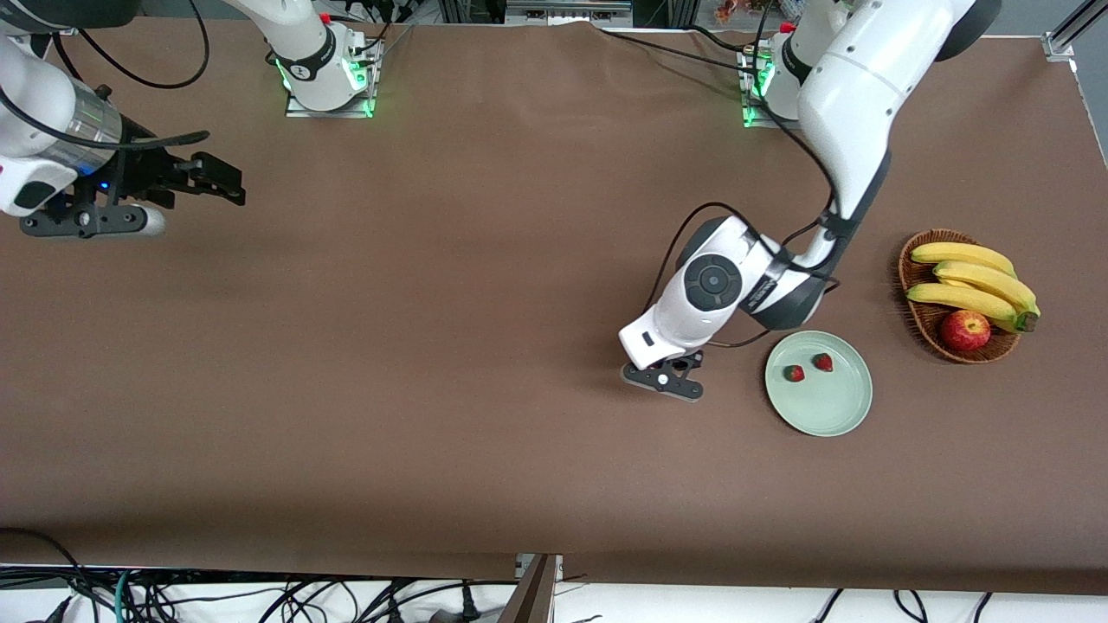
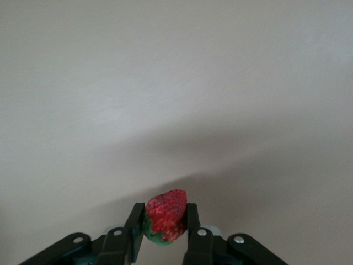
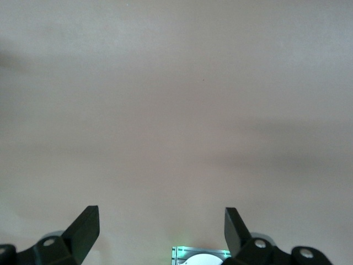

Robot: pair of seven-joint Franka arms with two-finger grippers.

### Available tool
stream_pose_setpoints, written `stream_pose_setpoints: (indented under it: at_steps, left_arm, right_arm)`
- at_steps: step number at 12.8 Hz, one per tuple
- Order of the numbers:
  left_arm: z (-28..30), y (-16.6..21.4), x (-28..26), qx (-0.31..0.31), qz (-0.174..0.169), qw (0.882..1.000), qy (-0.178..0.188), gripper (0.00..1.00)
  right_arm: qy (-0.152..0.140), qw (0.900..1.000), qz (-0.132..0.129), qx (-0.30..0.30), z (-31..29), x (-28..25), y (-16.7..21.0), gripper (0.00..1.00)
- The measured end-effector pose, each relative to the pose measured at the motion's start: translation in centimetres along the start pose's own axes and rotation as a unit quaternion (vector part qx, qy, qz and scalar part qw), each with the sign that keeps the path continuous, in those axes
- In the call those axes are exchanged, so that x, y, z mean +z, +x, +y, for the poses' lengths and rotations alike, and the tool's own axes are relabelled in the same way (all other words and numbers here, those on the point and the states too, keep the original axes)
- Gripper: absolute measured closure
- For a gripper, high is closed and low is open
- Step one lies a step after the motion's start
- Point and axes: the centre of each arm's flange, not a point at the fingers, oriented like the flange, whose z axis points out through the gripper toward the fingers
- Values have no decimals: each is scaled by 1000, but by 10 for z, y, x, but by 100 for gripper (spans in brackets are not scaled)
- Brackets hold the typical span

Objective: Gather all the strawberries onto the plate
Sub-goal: 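Carry the strawberry to the plate while the right gripper returns to rest, then release the third strawberry onto the plate with the left gripper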

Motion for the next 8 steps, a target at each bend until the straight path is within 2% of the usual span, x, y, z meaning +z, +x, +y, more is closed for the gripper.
stream_pose_setpoints:
  at_steps: [2, 4, 6, 8]
  left_arm:
    - [-56, -3, -10, 74, -26, 997, 9, 65]
    - [-135, -11, -8, 153, -56, 987, 4, 65]
    - [-215, -27, -3, 205, -65, 977, -8, 65]
    - [-267, -42, 9, 229, -67, 971, -20, 65]
  right_arm:
    - [0, 1000, 2, -3, -3, 0, -1, 0]
    - [0, 1000, 7, -5, -5, -1, 0, 0]
    - [1, 1000, 15, -5, -6, -4, 1, 0]
    - [2, 1000, 21, -4, -5, -7, 3, 0]
